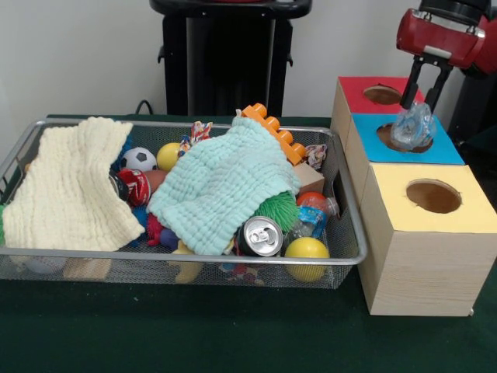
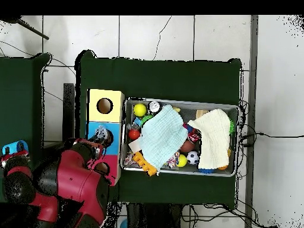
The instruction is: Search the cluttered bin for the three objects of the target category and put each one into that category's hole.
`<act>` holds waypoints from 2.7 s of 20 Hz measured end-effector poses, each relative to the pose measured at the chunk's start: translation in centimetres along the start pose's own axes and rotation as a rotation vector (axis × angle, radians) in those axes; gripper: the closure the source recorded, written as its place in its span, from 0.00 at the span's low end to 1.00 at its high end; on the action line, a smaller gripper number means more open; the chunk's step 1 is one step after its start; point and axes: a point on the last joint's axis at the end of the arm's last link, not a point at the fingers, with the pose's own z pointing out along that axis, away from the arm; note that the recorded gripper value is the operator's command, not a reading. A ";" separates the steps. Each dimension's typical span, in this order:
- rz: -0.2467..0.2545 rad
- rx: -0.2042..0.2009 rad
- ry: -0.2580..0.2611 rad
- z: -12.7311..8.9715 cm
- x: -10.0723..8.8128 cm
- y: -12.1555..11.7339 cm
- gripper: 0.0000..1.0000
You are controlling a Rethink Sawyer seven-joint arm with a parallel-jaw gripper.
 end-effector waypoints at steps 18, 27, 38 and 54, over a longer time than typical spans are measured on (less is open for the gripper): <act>0.001 -0.019 0.039 1.1 1.2 0.7 1.00; 0.036 -0.012 0.087 2.8 1.7 -0.9 1.00; 0.044 -0.024 0.107 3.5 2.0 -0.7 1.00; 0.044 -0.024 0.108 3.6 2.0 -0.7 1.00</act>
